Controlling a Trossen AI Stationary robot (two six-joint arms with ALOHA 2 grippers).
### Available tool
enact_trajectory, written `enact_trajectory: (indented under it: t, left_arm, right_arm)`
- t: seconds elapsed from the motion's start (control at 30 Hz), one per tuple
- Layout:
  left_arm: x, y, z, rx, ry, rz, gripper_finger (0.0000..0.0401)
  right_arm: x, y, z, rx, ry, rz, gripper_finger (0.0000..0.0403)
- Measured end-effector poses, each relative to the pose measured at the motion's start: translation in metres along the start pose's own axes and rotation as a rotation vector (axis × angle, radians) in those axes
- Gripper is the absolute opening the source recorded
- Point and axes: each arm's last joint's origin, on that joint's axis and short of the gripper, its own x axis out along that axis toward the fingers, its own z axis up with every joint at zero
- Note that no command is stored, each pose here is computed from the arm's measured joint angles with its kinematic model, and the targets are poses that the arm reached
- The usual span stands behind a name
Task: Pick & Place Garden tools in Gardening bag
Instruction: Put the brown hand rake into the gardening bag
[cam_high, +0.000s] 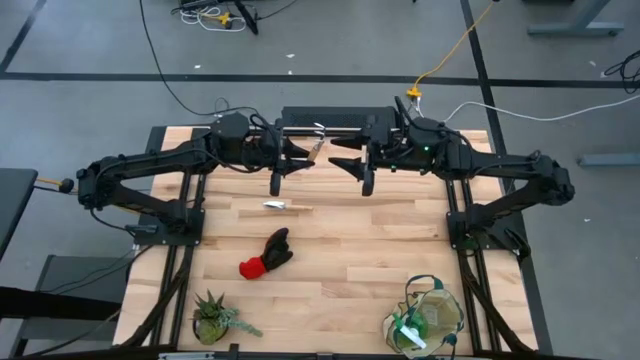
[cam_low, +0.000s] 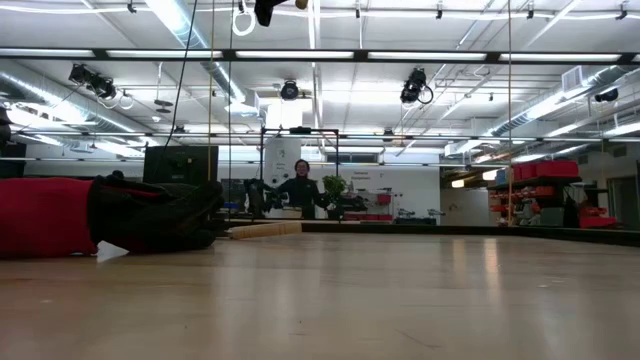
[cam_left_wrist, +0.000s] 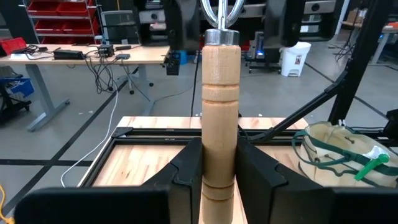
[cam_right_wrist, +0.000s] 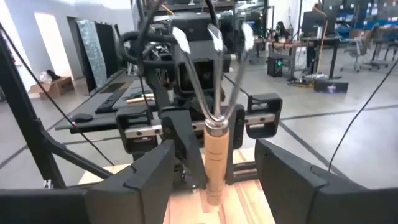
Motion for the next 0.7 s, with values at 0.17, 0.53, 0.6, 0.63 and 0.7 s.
enact_trajectory:
  t: [0.17,0.53,0.6,0.63,0.7]
  left_arm:
    - [-0.001,0.004,0.0,-0.058,0.0,0.024,0.0079]
    - [-0.006,0.023,-0.001,-0.329,-0.013,0.096,0.0081]
    - [-0.007,0.026,-0.001,-0.398,-0.018,0.106,0.0084]
    - [-0.007,0.027,-0.001,-0.434,-0.021,0.109,0.0085]
    - [-0.008,0.028,-0.001,-0.506,-0.026,0.114,0.0086]
  right_arm:
    - [-0.004,0.001,0.003,-0.067,-0.009,-0.016,0.0224]
    - [-0.006,-0.004,-0.001,-0.3,0.06,-0.165,0.0224]
    - [-0.006,-0.005,-0.002,-0.372,0.089,-0.216,0.0224]
    - [-0.007,-0.006,-0.003,-0.412,0.108,-0.244,0.0224]
    - [-0.007,-0.008,-0.006,-0.499,0.154,-0.295,0.0224]
